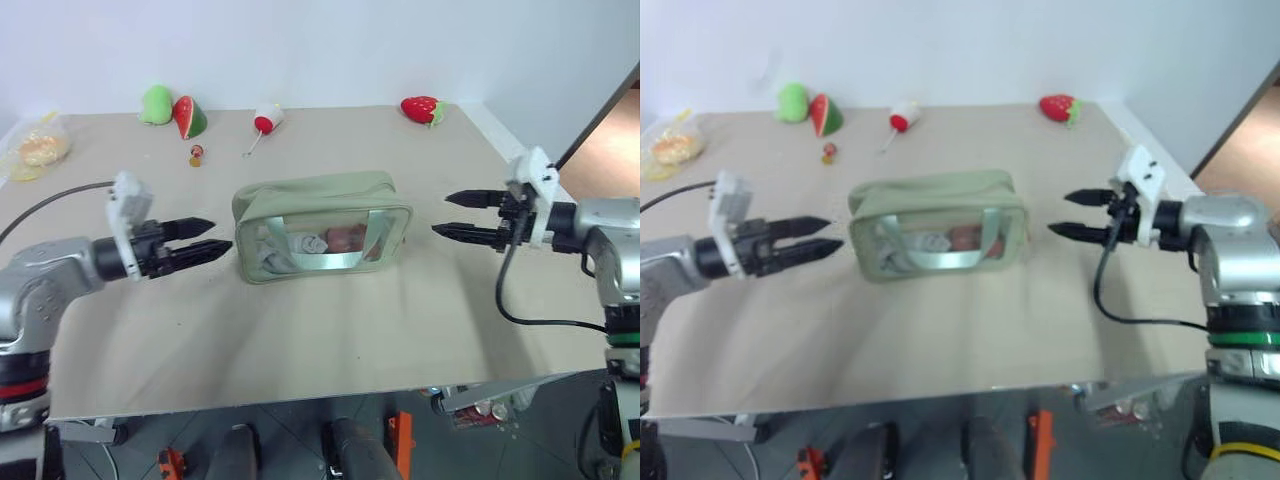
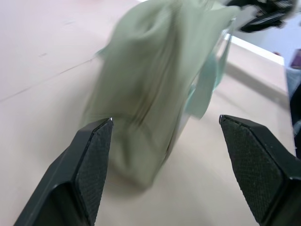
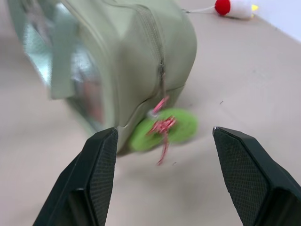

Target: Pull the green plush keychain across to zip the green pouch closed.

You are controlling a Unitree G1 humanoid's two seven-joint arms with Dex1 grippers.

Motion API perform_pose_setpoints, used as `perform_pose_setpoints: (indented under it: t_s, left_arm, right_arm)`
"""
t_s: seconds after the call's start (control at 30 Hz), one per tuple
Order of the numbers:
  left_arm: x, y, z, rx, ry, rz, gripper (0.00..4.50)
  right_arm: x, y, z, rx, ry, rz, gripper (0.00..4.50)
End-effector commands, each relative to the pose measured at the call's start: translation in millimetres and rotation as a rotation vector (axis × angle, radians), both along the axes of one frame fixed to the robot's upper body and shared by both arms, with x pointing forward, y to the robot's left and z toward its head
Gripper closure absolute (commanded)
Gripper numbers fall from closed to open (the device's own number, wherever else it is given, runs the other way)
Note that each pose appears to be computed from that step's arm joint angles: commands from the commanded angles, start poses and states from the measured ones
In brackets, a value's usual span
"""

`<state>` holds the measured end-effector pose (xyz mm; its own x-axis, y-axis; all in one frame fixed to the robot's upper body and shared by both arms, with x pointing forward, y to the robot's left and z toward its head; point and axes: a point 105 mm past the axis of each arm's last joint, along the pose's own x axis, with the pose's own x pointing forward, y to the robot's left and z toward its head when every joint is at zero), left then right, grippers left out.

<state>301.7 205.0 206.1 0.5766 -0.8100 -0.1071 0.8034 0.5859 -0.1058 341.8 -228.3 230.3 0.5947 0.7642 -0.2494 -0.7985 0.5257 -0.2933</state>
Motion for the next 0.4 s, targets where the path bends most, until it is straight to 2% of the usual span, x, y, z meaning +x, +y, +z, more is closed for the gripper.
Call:
perform_pose_setpoints:
  t_s: [0.03, 0.2, 0.4]
  left_arm:
    - [-10.9, 23.4, 17.6, -0.012, -0.07, 0.07, 0.69]
    - [-14.2, 38.9, 9.2, -0.093, -0.044, 0.165, 0.69]
    - [-9.5, 33.6, -2.3, -0.135, -0.02, 0.184, 0.69]
  right_arm:
    - [-20.6, 0.4, 30.5, 0.101, -0.072, 0.02, 1.18]
    - [-35.6, 6.9, 23.6, 0.19, -0.04, 0.009, 1.18]
    - [-33.7, 17.9, 7.1, 0.187, -0.011, -0.013, 1.18]
